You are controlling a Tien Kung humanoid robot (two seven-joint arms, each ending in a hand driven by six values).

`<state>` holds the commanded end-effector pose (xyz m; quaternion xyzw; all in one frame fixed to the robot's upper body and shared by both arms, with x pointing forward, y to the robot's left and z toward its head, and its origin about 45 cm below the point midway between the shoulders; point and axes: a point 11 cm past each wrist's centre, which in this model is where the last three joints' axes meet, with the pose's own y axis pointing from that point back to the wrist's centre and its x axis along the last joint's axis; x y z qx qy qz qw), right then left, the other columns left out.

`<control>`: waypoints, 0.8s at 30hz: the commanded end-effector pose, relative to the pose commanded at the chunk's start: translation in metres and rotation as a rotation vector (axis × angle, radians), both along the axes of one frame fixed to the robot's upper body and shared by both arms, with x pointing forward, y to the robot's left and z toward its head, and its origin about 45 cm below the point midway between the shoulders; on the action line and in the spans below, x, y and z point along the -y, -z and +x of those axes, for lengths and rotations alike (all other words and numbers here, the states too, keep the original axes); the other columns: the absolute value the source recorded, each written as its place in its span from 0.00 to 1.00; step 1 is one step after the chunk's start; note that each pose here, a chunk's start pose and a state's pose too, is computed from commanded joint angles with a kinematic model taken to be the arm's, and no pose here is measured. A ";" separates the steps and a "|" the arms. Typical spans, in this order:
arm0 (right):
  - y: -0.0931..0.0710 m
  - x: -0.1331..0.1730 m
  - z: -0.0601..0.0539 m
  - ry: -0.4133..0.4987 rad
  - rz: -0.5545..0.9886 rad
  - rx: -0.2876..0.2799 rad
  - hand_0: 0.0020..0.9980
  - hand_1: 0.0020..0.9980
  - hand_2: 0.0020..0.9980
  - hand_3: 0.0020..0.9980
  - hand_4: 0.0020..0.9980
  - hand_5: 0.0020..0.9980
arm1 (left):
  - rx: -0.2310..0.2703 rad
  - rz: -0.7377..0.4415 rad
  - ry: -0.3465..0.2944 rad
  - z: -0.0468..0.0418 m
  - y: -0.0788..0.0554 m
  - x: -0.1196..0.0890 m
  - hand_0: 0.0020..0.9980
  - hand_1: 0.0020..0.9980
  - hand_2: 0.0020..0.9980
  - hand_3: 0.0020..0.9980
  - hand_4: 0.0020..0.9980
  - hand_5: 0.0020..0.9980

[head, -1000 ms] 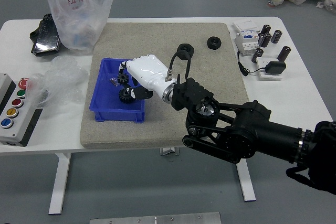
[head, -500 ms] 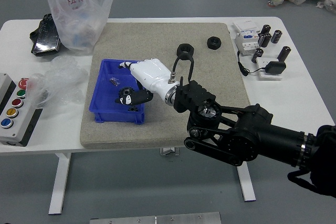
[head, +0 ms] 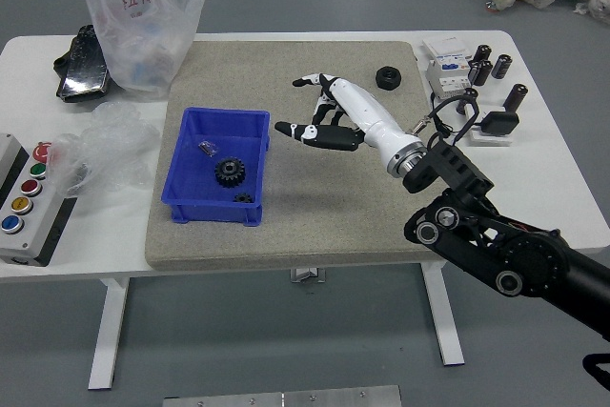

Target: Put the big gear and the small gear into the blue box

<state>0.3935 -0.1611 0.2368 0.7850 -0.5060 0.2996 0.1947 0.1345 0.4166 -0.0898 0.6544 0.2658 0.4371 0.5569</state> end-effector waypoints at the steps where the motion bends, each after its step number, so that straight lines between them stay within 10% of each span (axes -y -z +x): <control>1: 0.000 0.006 -0.002 0.005 0.038 -0.009 0.42 0.62 0.64 0.77 0.94 0.65 | 0.000 0.000 -0.001 -0.0004 0.000 0.000 0.72 0.60 0.57 0.71 0.74 0.60; 2: 0.000 0.012 -0.004 0.011 0.081 -0.019 0.62 0.70 0.75 0.77 0.93 0.65 | 0.000 -0.001 -0.002 -0.0008 0.001 0.001 0.72 0.60 0.57 0.71 0.74 0.60; 13: 0.025 0.089 -0.030 0.159 0.444 -0.112 0.65 0.71 0.74 0.76 0.93 0.65 | 0.013 0.000 -0.004 -0.0018 0.001 0.001 0.72 0.60 0.57 0.71 0.74 0.60; 24: 0.015 0.112 -0.030 0.222 0.628 -0.108 0.66 0.70 0.73 0.74 0.93 0.65 | 0.020 -0.007 -0.002 0.0004 0.001 0.003 0.72 0.60 0.57 0.71 0.74 0.60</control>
